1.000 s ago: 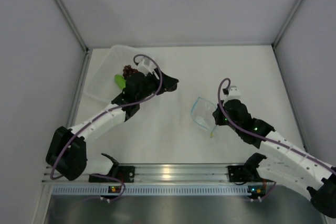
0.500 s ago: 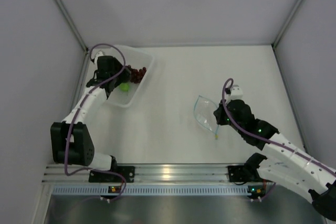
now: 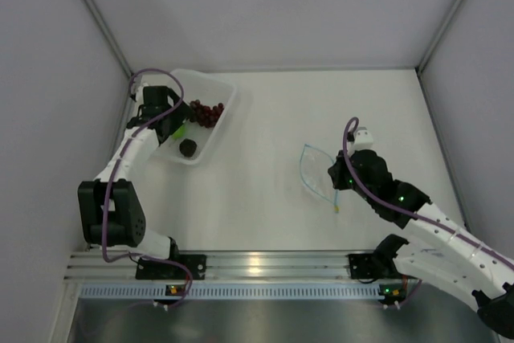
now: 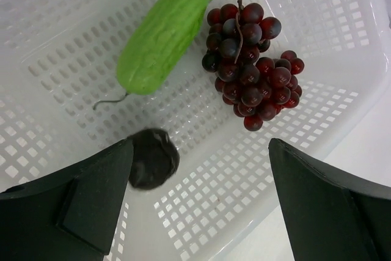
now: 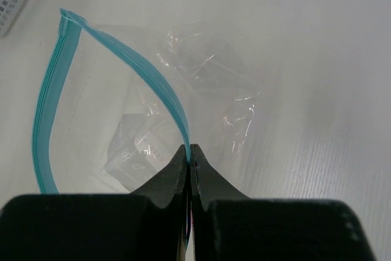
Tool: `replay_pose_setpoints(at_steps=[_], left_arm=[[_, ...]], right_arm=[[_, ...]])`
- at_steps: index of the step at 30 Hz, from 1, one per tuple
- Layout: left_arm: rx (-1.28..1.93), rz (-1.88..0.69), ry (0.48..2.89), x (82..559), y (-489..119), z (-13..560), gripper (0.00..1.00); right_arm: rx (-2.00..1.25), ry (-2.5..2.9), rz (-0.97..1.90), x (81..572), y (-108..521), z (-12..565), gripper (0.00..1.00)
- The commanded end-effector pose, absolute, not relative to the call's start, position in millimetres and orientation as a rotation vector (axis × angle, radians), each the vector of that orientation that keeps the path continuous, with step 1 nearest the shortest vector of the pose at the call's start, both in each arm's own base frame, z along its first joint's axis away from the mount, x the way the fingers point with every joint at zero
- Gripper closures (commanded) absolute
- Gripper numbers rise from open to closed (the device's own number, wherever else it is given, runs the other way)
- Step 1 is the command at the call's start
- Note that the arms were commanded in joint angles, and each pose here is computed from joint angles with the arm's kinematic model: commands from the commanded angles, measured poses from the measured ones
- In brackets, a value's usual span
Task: Open the zip-top bag and remove the fake food
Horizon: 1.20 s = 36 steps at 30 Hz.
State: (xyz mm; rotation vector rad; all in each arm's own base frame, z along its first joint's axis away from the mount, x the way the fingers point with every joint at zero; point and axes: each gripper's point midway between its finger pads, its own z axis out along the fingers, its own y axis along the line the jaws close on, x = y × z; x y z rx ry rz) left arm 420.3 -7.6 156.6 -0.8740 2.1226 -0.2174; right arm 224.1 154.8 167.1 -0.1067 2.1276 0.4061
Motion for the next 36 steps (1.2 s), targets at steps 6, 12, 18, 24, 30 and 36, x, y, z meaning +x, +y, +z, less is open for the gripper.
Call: replay_pose_setpoints(at_steps=[6, 12, 18, 24, 30, 36], left_arm=[[-0.749, -0.363, 2.024, 396, -22, 223, 0.02], [-0.570, -0.500, 2.085, 364, -49, 244, 0.02], [-0.444, -0.529, 2.136, 325, -59, 244, 0.02], [-0.342, -0.526, 2.161, 292, -63, 240, 0.02], [-0.309, -0.399, 2.130, 279, -46, 238, 0.02], [-0.460, -0.070, 1.995, 263, 7, 248, 0.02]], right_arm=[[-0.147, 2.056, 0.393, 232, 158, 213, 1.00], [-0.167, 2.052, 0.280, 238, 145, 228, 1.00], [-0.163, 2.033, -0.041, 252, 104, 250, 1.00], [-0.120, 2.031, -0.537, 270, 57, 257, 1.00], [-0.230, 2.061, -0.809, 307, 65, 238, 1.00], [-0.253, 2.157, -0.964, 364, 83, 189, 1.00]])
